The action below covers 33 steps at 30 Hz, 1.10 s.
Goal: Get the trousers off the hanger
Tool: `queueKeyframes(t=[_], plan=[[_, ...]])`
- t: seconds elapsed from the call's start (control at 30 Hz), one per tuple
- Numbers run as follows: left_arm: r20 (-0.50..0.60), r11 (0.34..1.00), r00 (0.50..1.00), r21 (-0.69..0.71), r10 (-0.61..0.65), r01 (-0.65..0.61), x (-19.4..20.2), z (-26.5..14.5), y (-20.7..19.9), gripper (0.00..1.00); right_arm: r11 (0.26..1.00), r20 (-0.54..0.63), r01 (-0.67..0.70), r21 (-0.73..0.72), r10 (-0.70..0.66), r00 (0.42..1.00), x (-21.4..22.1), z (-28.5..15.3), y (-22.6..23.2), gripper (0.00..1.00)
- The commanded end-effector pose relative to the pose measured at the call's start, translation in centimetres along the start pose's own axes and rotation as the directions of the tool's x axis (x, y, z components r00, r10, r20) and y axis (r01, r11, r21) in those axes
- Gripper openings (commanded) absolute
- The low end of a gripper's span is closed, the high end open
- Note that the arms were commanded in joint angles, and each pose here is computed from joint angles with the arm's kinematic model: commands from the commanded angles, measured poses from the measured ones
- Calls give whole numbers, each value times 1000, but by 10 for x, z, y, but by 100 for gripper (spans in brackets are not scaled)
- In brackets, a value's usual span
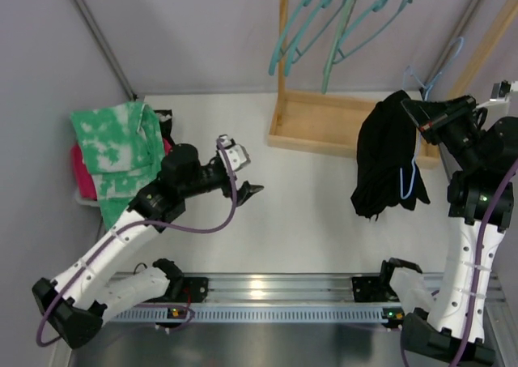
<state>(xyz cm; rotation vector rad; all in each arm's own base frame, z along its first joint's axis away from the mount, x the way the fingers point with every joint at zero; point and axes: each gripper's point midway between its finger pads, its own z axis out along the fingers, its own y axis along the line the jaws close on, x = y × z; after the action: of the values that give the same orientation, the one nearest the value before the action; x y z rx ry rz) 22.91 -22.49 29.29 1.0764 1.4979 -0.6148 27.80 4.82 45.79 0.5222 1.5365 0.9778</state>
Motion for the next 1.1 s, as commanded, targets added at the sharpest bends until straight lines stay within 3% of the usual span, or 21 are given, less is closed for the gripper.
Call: queueKeyframes(t=[0.0,0.17,0.27,0.4,0.57,0.87,1.03,1.07], plan=[[168,992,980,-86,105,-91,-64,27,0,98,990,60,43,-133,-35,998,-9,-16,42,0],[245,997,968,-52,62,-50,-87,72,-42,98,990,60,16,-138,-8,998,-8,-19,44,0],[296,998,954,18,51,-59,-100,97,-89,98,989,57,-13,-149,22,998,-7,-20,47,0],[291,998,957,65,-19,0,-99,134,-127,98,984,47,-42,-174,51,998,-5,-20,50,0],[310,999,949,33,-46,38,-112,166,-145,98,979,33,-53,-199,61,998,0,-21,54,0],[320,995,946,95,-60,30,-125,209,-174,98,974,11,-61,-219,65,998,14,-27,55,0],[290,998,957,-42,-24,37,-114,228,-153,98,967,6,-61,-247,64,998,14,-33,65,0],[284,998,959,-53,-19,36,-111,230,-150,94,966,2,-64,-250,67,998,14,-33,66,0]])
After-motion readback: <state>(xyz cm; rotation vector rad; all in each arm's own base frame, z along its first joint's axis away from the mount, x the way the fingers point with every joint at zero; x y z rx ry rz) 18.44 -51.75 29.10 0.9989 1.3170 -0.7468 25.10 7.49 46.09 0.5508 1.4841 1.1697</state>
